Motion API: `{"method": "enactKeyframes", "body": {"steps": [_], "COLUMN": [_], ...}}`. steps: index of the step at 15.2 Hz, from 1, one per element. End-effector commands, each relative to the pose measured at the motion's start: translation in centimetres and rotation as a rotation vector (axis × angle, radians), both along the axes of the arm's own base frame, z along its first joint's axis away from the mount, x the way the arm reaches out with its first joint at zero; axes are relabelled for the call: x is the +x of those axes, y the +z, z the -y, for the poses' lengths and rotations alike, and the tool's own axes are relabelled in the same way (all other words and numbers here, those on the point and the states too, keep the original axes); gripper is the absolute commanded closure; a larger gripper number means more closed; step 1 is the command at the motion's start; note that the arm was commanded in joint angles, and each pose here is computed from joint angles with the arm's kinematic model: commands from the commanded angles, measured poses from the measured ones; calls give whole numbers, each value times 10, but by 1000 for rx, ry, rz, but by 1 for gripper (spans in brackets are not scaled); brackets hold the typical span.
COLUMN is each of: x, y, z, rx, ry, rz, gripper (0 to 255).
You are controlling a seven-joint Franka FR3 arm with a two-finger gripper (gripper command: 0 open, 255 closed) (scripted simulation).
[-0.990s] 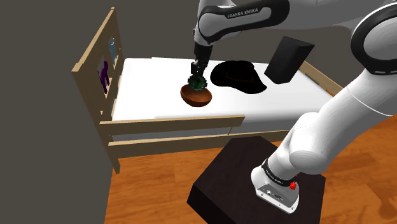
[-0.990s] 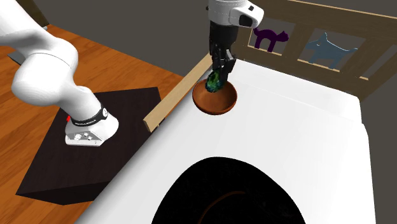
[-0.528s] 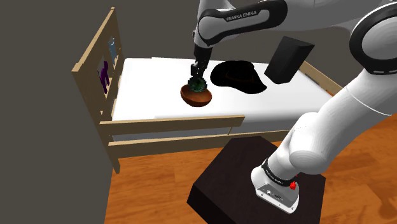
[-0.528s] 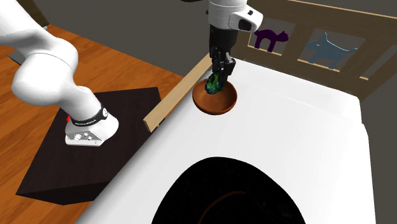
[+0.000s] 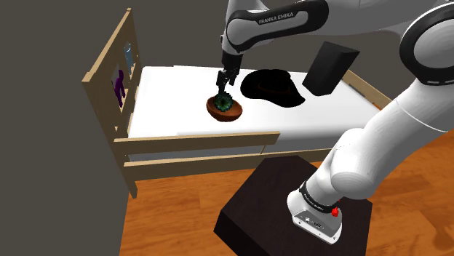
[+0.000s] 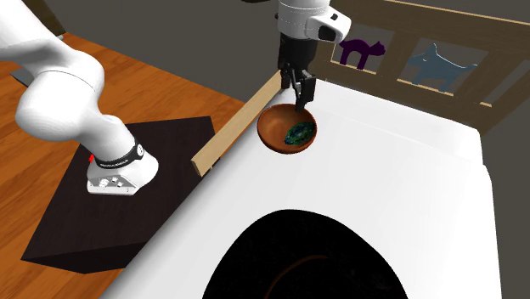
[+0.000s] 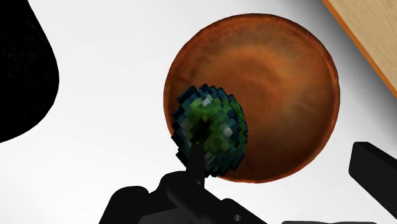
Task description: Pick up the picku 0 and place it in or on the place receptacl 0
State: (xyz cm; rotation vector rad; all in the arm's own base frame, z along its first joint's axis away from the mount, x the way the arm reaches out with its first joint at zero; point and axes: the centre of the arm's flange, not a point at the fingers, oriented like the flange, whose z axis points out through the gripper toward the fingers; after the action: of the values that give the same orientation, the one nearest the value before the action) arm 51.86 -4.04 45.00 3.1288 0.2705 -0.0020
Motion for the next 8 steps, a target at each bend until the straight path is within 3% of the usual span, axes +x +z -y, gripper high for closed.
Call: {"method": "enactKeyframes", "body": {"steps": [1,4,8], "x": [0,0,0], "y": [13,50,50], "z": [0,0,0], "rx": [0,0,0], "ry": [0,0,0], "rz": [0,0,0], "gripper": [0,0,0]}}
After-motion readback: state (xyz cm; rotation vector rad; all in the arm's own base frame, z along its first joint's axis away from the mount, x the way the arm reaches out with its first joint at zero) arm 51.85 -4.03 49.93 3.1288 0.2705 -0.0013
